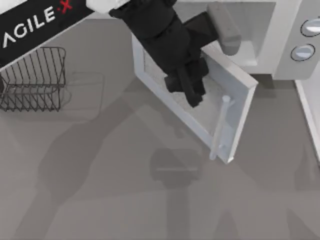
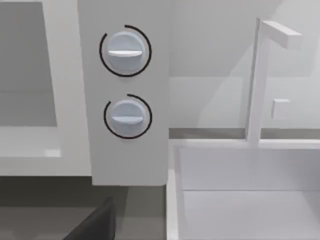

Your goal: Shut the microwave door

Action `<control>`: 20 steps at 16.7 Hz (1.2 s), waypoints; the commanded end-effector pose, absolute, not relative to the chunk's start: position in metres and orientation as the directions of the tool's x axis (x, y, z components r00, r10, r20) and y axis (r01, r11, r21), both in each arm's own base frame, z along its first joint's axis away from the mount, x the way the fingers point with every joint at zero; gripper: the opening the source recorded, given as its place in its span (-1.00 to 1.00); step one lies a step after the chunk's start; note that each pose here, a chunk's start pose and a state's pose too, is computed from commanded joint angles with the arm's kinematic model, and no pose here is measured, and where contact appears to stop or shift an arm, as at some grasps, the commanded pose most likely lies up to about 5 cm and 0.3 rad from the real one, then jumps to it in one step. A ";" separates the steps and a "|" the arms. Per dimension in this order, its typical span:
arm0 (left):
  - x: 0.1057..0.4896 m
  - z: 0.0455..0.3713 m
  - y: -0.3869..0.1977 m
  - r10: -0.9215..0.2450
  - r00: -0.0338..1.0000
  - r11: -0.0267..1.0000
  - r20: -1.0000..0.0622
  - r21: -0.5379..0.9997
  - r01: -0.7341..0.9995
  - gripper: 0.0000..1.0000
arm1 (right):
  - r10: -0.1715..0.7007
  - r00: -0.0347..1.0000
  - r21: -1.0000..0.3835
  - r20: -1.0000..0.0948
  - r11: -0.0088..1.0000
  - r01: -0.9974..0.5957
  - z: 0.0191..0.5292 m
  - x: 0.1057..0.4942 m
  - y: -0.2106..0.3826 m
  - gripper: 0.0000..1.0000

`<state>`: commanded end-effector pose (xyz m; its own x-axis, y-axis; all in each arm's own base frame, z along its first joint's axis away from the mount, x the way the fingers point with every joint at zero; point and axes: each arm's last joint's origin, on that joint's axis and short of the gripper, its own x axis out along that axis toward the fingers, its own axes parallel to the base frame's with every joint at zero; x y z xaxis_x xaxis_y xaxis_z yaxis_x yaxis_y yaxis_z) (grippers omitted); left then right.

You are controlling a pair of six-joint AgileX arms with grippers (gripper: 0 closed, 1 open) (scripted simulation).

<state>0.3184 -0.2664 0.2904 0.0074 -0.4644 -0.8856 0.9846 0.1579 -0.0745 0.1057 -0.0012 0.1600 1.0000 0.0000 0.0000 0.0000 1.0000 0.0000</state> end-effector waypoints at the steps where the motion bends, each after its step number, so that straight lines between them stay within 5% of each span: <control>1: 0.318 0.289 -0.269 -0.460 0.001 0.159 -0.888 -0.081 0.984 -1.00 | 0.000 1.000 0.000 0.000 1.000 0.000 0.160 0.106 -0.001 1.00; 6: 0.321 0.309 -0.270 -0.501 0.088 0.176 -0.861 -0.003 0.984 -1.00 | 0.000 1.000 0.000 0.000 1.000 0.000 0.160 0.106 -0.001 1.00; 20: 0.319 0.297 -0.290 -0.480 0.057 0.165 -0.875 -0.026 0.986 -1.00 | 0.000 1.000 0.000 0.000 1.000 0.000 0.160 0.106 -0.001 1.00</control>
